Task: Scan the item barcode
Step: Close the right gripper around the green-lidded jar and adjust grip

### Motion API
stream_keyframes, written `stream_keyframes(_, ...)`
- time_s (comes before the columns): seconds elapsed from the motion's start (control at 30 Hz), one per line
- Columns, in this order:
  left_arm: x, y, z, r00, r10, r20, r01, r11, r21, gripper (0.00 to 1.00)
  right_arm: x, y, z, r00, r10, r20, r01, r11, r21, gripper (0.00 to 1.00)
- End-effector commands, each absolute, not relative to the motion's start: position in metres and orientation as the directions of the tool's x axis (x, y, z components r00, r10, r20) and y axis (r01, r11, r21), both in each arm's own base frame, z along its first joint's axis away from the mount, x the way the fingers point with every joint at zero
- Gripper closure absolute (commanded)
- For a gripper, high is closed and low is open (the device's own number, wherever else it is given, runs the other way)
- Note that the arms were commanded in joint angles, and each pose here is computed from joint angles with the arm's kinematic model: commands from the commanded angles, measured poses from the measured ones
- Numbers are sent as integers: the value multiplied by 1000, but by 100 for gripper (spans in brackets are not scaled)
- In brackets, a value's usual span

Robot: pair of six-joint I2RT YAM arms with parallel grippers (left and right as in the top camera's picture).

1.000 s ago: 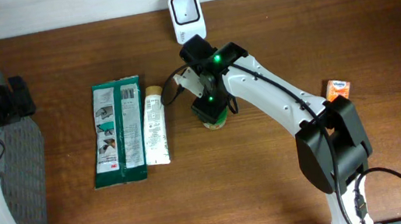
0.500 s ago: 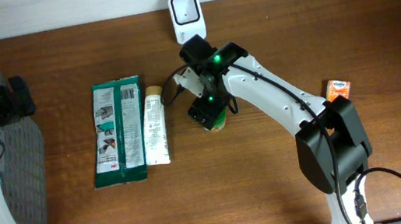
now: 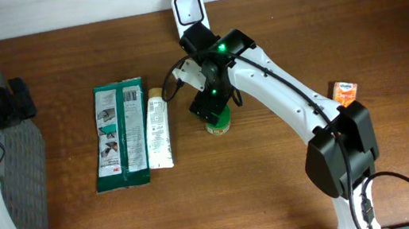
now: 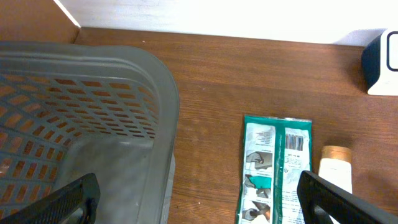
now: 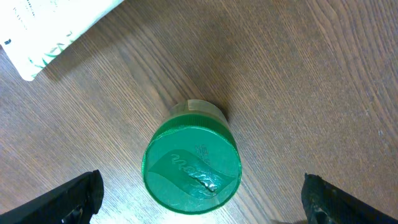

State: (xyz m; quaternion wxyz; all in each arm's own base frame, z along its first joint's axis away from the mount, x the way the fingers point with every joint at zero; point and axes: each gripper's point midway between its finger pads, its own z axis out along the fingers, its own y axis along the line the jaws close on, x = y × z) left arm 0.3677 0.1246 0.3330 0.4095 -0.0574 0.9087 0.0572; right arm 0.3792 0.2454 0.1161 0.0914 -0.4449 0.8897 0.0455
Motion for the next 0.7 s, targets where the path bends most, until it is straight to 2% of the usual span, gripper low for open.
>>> stream_keyframes(0.0,368,125,335,-656,-44,-754,-139,988,63,1,377,242,95,-581,-800,-152,-810,586,12,2)
stream_keyframes(0.23,368,125,335,-656,-44,-754,-139,988,63,1,369,245,90,-521,-844,-130,-852,523,18,2)
stream_keyframes(0.67,368,125,335,-656,-44,-754,-139,988,63,1,372,242,72,-515,-848,-121,-855,519,0,2)
